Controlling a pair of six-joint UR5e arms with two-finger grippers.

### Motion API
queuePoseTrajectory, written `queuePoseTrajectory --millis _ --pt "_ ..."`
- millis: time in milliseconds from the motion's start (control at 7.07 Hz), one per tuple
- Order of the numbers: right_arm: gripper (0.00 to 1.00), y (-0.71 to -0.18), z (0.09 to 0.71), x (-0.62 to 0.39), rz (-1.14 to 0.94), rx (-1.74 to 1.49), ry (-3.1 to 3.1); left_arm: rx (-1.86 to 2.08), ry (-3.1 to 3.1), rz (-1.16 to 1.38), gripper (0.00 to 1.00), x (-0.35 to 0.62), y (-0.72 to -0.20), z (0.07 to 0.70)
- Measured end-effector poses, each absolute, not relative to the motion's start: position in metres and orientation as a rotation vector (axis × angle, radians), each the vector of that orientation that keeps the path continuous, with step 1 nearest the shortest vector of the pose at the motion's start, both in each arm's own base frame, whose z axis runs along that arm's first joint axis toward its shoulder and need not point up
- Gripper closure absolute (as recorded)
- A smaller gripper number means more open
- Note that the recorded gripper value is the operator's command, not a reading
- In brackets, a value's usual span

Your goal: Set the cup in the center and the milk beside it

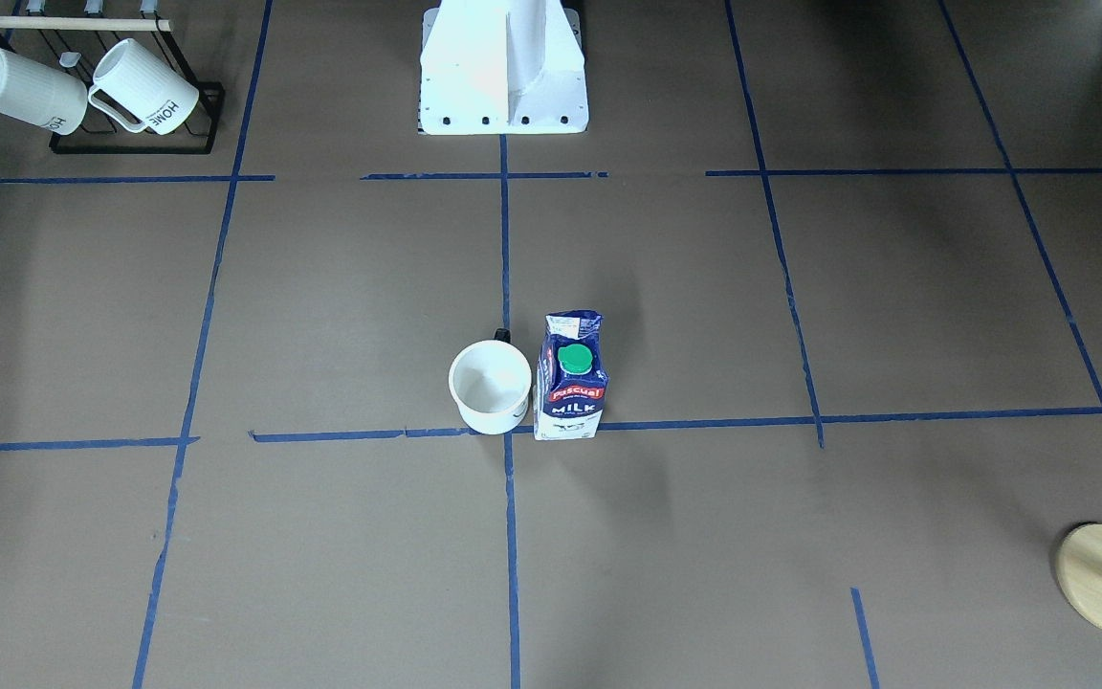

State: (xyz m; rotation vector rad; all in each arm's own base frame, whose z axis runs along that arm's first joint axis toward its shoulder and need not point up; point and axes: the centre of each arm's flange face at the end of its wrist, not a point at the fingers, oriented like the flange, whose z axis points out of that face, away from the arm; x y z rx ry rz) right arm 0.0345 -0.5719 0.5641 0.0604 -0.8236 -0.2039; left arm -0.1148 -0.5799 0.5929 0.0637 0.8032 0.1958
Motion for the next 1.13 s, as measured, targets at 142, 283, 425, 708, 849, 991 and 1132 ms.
queuePoseTrajectory --millis 142,283,425,708,849,991,1132 --pt "0.0 -0.574 0.563 0.034 -0.204 0.063 -0.824 0.068 0.8 0.201 0.0 -0.115 -0.581 0.592" --pt "0.0 -0.575 0.563 0.035 -0.204 0.063 -0.824 0.081 0.795 0.209 0.0 -0.115 -0.579 0.586" --pt "0.0 -0.575 0.563 0.035 -0.205 0.064 -0.824 0.097 0.79 0.216 0.0 -0.114 -0.573 0.579" --pt "0.0 -0.573 0.562 0.035 -0.206 0.067 -0.826 0.102 0.749 0.226 0.0 -0.113 -0.565 0.575" --pt "0.0 -0.573 0.562 0.035 -0.205 0.067 -0.827 0.107 0.738 0.231 0.0 -0.113 -0.563 0.572" --pt "0.0 -0.573 0.561 0.035 -0.206 0.068 -0.827 0.113 0.732 0.235 0.0 -0.113 -0.561 0.57" --pt "0.0 -0.575 0.559 0.034 -0.207 0.071 -0.826 0.119 0.729 0.238 0.0 -0.113 -0.56 0.567"
